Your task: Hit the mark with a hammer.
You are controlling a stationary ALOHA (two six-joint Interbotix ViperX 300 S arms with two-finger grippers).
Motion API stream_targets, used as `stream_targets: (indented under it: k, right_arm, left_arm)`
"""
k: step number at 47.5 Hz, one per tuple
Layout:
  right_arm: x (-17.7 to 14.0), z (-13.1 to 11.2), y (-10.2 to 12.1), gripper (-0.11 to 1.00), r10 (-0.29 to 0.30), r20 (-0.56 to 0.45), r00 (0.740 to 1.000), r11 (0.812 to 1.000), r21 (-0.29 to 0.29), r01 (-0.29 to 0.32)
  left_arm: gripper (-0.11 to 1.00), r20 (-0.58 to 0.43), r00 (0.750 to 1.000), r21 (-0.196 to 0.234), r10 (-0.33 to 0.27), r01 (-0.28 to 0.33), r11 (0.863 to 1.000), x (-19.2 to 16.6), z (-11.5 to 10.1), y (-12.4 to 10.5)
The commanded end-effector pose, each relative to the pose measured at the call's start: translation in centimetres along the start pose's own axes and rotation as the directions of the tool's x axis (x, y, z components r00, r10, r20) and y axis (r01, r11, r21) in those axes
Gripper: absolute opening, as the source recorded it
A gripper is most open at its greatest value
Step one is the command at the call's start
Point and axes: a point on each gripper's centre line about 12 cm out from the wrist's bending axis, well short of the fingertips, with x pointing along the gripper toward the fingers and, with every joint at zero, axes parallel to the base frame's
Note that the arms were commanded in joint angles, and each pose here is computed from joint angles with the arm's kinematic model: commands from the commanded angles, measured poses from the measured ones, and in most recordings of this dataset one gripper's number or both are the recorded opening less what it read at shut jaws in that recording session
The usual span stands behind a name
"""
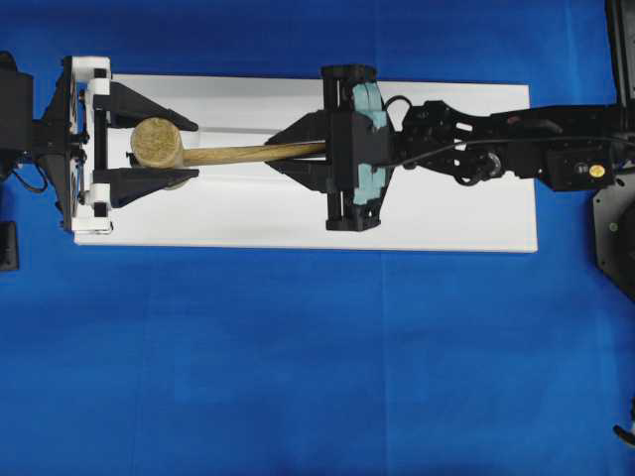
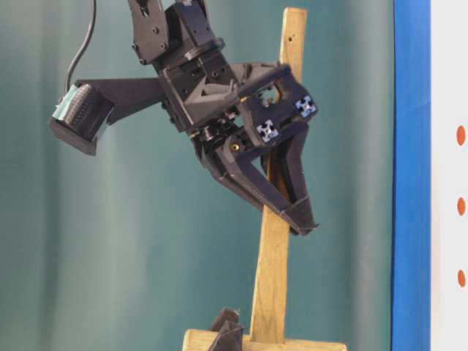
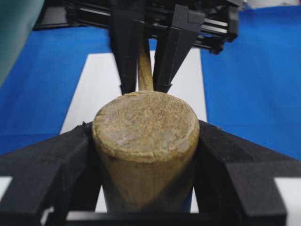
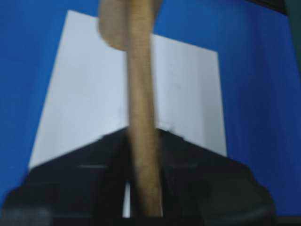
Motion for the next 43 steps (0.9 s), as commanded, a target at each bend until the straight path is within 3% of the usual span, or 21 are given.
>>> stream_targets:
  k: [1,27,29,35,43]
  right_arm:
    - [-0.2,1.5,-0.6,0.03,-0.016,0.041,0.999,1.000,0.012,0.015]
    - [-0.7,1.7,-0.7,0.03,-0.023,0.047,0.999,0.999,0.048,0.021]
    - [-0.8,1.6,-0.7,0.03,-0.023,0.046,0.999,0.998,0.053,0.021]
    - [-1.3,1.6,-0.8,0.02,-0.026,0.049,0.998,0.997,0.068,0.022]
    - [-2.7,1.5,-0.8,0.02,-0.028,0.056,0.998,0.996,0.090,0.023]
  left_arm:
    - [0.45,0.052,0.999,-0.001,0.002,-0.002,1.000,0.1,1.7,0.1]
    - [0.46,0.053,0.999,-0.002,0.005,-0.005,1.000,0.0,1.7,0.2]
    - [0.52,0.057,0.998,-0.002,0.005,-0.005,1.000,-0.1,1.7,0.2]
    - [0.84,0.069,0.998,-0.002,0.007,-0.007,1.000,-0.8,1.7,0.2]
    - [0.82,0.107,0.994,-0.004,0.018,-0.018,1.000,-2.6,2.0,0.4]
